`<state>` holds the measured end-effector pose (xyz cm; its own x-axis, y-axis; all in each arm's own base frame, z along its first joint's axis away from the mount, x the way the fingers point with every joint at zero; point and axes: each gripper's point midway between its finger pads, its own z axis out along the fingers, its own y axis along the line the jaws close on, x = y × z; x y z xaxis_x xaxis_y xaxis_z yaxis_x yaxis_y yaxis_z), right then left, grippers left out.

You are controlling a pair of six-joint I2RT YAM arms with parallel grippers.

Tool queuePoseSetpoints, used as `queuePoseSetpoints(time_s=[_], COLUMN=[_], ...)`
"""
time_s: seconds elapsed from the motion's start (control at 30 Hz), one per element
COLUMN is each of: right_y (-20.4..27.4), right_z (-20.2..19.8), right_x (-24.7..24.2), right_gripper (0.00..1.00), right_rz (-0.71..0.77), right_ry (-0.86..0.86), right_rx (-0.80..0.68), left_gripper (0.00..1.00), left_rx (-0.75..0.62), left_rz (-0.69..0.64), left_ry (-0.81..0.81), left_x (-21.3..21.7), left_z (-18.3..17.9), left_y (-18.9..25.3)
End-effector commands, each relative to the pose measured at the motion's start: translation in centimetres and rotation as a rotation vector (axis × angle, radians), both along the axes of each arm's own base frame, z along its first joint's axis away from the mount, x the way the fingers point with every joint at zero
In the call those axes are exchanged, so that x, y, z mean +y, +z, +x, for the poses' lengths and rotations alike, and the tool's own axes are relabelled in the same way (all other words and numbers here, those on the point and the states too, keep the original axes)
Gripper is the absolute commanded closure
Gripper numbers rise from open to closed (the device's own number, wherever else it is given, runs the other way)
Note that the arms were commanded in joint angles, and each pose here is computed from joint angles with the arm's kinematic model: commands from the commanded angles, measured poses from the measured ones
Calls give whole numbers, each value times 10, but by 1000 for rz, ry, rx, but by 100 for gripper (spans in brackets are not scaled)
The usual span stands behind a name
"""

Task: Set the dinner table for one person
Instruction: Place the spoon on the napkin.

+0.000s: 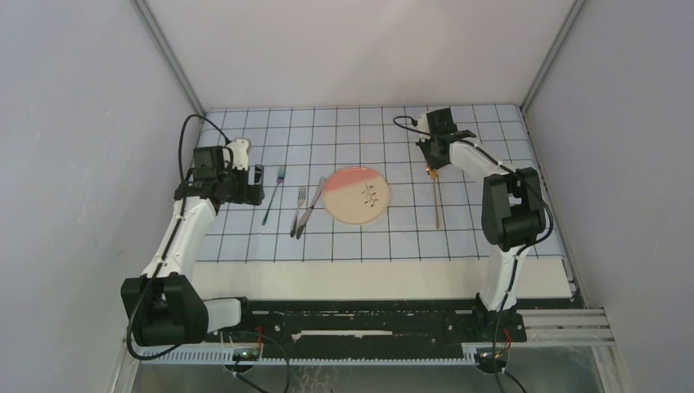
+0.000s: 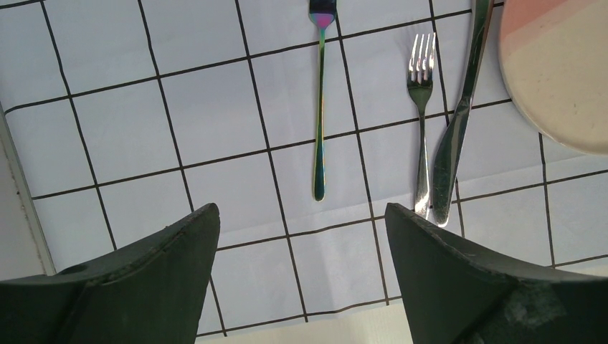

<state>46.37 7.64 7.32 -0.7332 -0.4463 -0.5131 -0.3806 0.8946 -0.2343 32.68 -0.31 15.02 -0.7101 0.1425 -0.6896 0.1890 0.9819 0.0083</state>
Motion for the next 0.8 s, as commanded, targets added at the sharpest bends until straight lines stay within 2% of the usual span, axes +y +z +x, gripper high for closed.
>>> queuePoseSetpoints(time_s=[0.0, 0.37, 0.77], right_y=[20, -3, -17], right_z=[11, -4, -10], right_x=[12, 41, 40], right_gripper=[100, 100, 100], right_rz=[38, 32, 2], right_ry=[-4, 51, 35], right_rx=[-73, -5, 46], left_gripper=[10, 10, 11], left_rx=[-22, -7, -6], left_rz=[-2, -9, -8], left_ry=[-17, -27, -38], left_x=[-1, -2, -3], left_z=[-1, -2, -4], left_y=[3, 0, 1])
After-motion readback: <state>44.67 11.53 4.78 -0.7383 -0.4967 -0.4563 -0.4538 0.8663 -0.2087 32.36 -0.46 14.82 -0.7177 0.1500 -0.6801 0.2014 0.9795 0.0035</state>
